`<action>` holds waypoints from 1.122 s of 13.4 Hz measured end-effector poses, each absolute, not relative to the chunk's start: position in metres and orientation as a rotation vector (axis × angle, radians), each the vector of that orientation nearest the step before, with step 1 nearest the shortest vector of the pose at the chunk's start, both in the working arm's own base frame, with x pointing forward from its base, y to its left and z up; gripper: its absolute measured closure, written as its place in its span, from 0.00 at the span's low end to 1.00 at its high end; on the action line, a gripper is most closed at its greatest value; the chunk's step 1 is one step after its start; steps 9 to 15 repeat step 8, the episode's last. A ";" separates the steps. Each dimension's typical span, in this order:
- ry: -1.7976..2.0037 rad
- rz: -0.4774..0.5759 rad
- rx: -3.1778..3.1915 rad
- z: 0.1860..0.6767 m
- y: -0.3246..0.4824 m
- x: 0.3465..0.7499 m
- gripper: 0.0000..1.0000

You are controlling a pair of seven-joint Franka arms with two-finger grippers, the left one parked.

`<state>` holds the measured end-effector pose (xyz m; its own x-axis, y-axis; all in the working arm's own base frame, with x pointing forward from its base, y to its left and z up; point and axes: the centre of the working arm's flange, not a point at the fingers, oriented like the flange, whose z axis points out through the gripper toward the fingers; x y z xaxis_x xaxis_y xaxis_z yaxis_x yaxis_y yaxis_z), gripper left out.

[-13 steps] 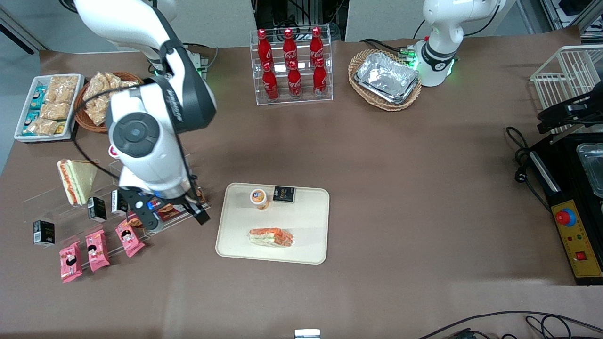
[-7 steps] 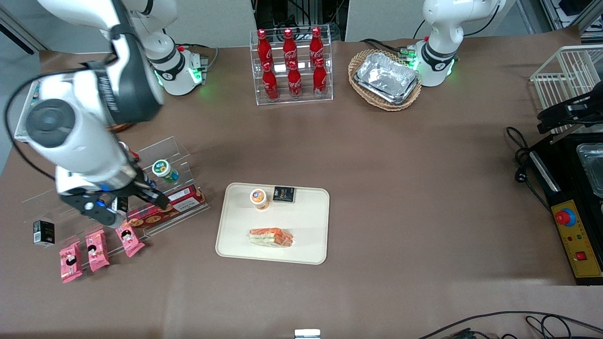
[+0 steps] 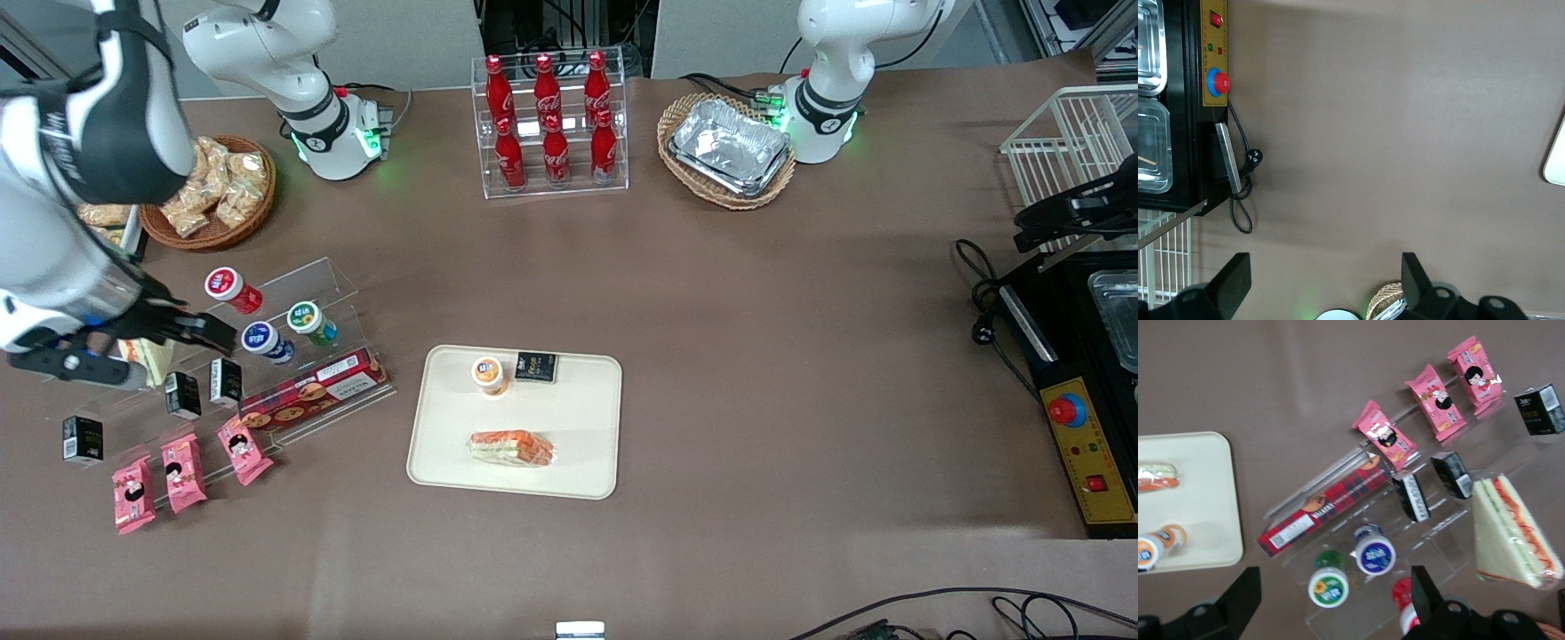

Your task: Place sandwich on tray

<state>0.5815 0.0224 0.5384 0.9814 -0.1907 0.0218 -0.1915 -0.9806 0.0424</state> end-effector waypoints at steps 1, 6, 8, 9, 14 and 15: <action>-0.278 0.026 3.092 0.541 0.009 0.574 0.00; -0.218 0.036 3.120 0.552 -0.039 0.549 0.00; -0.218 0.026 3.125 0.550 -0.039 0.547 0.00; -0.218 0.026 3.125 0.550 -0.039 0.547 0.00; -0.218 0.026 3.125 0.550 -0.039 0.547 0.00; -0.218 0.026 3.125 0.550 -0.039 0.547 0.00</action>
